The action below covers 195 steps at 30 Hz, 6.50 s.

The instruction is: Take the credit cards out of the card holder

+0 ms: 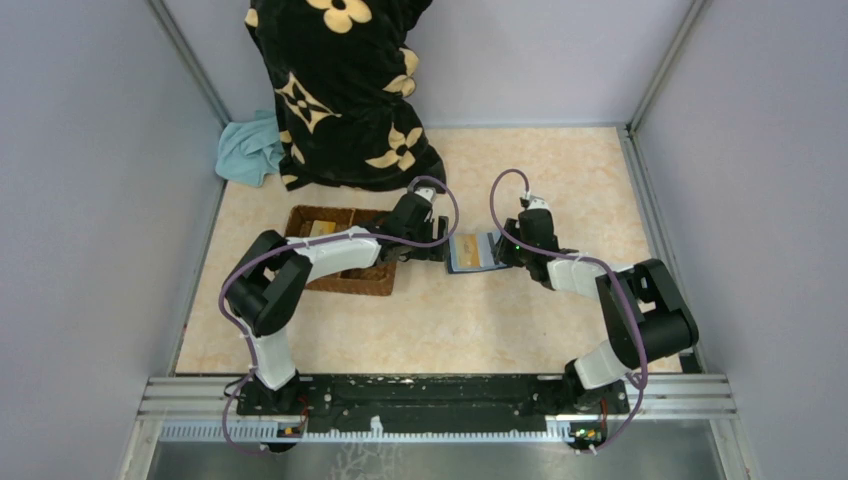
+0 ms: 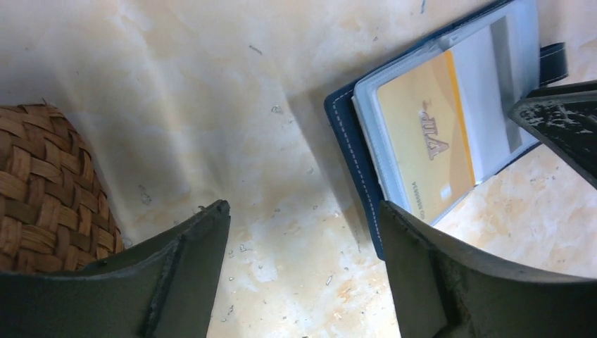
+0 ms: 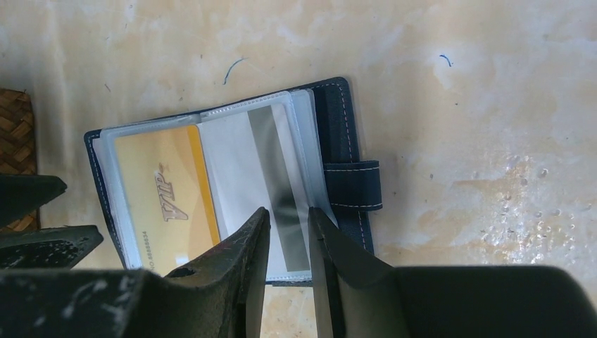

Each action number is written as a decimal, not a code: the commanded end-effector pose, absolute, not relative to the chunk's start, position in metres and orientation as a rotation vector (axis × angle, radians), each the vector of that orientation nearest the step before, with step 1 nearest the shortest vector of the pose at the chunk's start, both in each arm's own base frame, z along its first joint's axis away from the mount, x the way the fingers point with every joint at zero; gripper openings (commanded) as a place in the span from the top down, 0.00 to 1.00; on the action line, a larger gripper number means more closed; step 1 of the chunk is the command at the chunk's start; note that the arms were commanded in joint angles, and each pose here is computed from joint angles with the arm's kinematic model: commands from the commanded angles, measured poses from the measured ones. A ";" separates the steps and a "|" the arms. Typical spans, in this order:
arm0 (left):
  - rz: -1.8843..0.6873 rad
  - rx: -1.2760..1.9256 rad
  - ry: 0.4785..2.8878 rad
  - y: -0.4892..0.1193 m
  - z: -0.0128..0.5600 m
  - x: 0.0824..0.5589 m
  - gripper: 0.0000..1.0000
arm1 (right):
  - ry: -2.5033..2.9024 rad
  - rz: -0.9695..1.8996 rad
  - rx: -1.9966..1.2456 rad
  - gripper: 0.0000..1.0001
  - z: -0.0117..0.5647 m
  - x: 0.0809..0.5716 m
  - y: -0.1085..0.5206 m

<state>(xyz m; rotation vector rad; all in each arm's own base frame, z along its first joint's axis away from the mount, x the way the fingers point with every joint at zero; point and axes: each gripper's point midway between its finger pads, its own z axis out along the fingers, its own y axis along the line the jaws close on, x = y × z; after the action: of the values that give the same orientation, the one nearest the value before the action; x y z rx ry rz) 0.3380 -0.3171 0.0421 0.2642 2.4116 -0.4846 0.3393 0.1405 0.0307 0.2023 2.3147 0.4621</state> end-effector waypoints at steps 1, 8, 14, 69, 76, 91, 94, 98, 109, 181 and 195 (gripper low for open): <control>-0.571 0.291 2.333 -0.327 0.077 0.342 0.25 | 2.427 0.343 0.243 0.72 0.004 0.320 0.120; -0.841 0.427 2.239 -0.362 0.101 0.328 1.00 | 2.405 0.394 0.223 0.72 0.009 0.322 0.126; -1.181 0.499 2.139 -0.398 0.108 0.305 1.00 | 2.405 0.437 0.207 0.72 0.011 0.322 0.133; -1.236 0.358 2.231 -0.404 0.060 0.335 0.52 | 2.418 0.543 0.184 1.00 0.007 0.302 0.142; -1.259 0.333 2.288 -0.402 0.026 0.332 0.46 | 2.418 0.530 0.183 1.00 0.009 0.299 0.140; -1.405 0.345 2.270 -0.409 0.015 0.316 0.17 | 2.450 0.565 0.191 1.00 -0.006 0.294 0.144; -1.441 0.344 2.271 -0.409 0.012 0.310 0.22 | 2.452 0.576 0.190 1.00 -0.008 0.294 0.146; -1.476 0.327 2.254 -0.409 0.014 0.307 0.29 | 2.459 0.582 0.189 1.00 -0.010 0.294 0.147; -1.479 0.296 2.262 -0.407 0.015 0.306 0.88 | 2.462 0.583 0.196 1.00 -0.013 0.292 0.147; -1.724 0.595 1.765 -0.379 0.184 0.275 1.00 | 1.815 0.930 -0.125 0.58 0.186 0.304 0.175; -1.808 0.598 1.708 -0.381 0.186 0.269 1.00 | 1.746 1.081 -0.218 0.72 0.204 0.281 0.191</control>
<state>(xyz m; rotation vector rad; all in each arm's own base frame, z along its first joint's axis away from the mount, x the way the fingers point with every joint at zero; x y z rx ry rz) 0.2711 -0.3807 0.1781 0.5509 1.7737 -1.7985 0.2870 0.1853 0.1710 -0.1456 1.8653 1.0296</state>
